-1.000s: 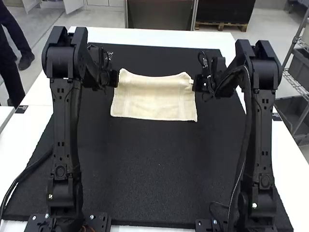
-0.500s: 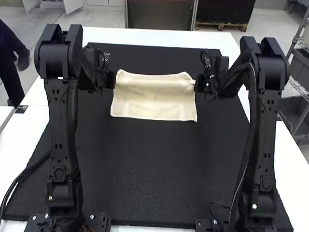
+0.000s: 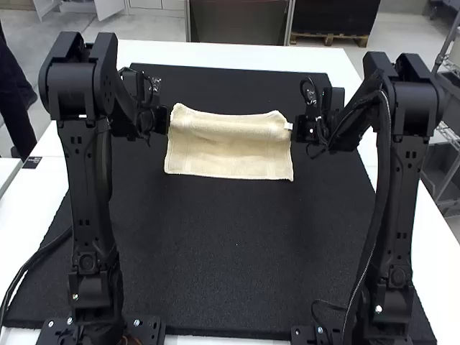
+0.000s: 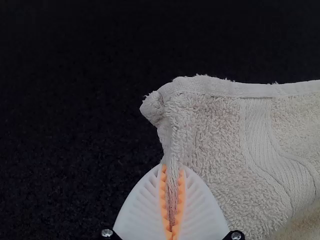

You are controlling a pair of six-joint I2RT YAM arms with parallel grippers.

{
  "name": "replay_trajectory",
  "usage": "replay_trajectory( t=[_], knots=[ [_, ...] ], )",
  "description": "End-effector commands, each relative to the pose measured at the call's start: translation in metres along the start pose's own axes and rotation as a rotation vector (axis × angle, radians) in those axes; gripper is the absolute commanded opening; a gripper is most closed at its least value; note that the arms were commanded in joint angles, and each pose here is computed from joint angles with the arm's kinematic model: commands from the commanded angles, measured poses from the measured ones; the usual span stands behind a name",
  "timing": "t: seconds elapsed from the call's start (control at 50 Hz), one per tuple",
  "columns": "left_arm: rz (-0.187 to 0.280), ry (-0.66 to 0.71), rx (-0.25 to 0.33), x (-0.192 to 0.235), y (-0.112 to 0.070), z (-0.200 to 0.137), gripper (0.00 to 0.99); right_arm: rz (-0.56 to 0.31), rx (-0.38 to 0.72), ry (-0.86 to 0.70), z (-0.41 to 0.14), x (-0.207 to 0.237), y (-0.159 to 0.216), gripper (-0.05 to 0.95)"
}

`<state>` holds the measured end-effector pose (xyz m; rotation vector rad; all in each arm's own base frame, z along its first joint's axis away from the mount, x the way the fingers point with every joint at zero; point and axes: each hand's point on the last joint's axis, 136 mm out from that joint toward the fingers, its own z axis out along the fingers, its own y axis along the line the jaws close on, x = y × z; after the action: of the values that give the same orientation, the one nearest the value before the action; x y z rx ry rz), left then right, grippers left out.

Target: Fold the towel.

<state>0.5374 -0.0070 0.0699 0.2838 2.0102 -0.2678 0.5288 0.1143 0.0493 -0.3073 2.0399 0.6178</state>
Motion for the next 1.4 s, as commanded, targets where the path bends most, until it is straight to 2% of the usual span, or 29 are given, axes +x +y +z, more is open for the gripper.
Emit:
replay_trajectory(
  t=[0.0,0.16,0.4,1.38],
  knots=[
    [0.025,-0.032,-0.037,-0.013,0.010,-0.012,0.026,-0.017,0.028,-0.045,-0.017,-0.019,-0.010,-0.02],
    [0.026,-0.024,-0.041,-0.006,0.011,-0.015,0.026,-0.014,0.021,-0.040,-0.023,-0.015,-0.005,-0.02],
    [0.041,-0.034,-0.034,-0.003,0.003,-0.025,0.026,-0.014,0.018,-0.039,-0.031,-0.010,0.001,-0.02],
    [0.046,-0.029,-0.036,0.014,-0.012,-0.056,0.026,-0.002,-0.001,-0.011,-0.056,0.020,0.017,-0.02]
  ],
)
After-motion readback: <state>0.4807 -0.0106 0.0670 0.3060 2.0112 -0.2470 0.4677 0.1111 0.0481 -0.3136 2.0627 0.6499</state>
